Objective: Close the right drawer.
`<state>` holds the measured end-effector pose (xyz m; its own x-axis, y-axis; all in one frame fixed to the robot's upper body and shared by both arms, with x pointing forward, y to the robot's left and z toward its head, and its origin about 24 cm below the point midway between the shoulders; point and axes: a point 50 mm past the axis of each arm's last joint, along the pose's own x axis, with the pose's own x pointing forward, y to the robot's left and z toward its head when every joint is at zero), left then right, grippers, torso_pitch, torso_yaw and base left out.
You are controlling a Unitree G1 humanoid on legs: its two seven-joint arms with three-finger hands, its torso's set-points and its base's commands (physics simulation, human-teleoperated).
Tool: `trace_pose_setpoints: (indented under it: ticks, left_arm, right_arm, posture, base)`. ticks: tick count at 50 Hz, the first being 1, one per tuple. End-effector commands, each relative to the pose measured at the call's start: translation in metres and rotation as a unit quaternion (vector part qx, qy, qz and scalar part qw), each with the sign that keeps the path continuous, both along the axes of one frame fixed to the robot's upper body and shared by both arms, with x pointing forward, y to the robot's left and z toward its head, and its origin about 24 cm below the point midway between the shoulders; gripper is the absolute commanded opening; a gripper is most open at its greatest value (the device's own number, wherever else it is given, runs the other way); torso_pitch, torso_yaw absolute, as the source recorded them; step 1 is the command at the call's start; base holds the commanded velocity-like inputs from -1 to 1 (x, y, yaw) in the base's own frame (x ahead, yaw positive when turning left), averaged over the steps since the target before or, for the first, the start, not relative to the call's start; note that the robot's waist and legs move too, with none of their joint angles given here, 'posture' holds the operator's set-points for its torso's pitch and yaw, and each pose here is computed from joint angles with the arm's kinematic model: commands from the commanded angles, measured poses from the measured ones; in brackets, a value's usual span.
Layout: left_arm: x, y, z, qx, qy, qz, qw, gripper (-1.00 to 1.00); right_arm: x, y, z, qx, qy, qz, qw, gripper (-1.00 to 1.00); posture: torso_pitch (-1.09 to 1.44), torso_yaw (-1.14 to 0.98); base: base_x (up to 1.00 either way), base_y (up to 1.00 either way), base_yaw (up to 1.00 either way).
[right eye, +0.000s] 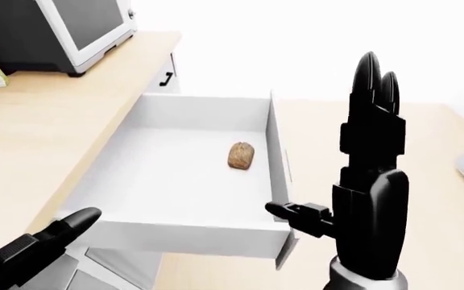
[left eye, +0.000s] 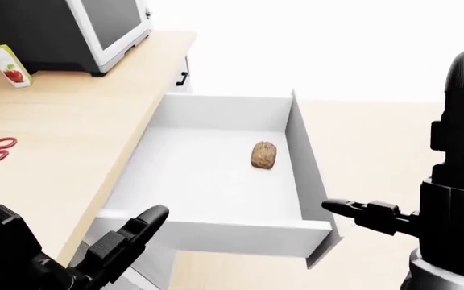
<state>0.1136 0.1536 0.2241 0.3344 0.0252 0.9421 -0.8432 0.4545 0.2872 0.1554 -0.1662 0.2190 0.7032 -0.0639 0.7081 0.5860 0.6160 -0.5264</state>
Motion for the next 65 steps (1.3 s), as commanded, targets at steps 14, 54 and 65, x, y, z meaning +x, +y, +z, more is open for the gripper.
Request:
trace_pose_setpoints:
  ticks: [14,54,65]
  left_arm:
    - [-0.004,-0.001,0.005,0.0,-0.019,-0.003,0.9998,1.0]
    - [-0.004,-0.002,0.005,-0.001,-0.018,-0.007,0.9998,1.0]
    - [-0.004,-0.002,0.006,-0.003,-0.018,-0.007,0.9998,1.0]
  right_arm:
    - [-0.005,-0.034,0.019,0.072,-0.025,-0.023,0.9968,1.0]
    - [0.04,-0.147,-0.099,0.182,0.083,-0.146,0.9687,1.0]
    - [0.051,-0.17,-0.176,0.245,0.144,-0.163,0.9447,1.0]
  posture:
    - [0.0,0.0]
    - [0.0,0.0]
    - [0.0,0.0]
  base:
    - [0.0,0.0,0.0]
    - [0.0,0.0,0.0]
    - [0.0,0.0,0.0]
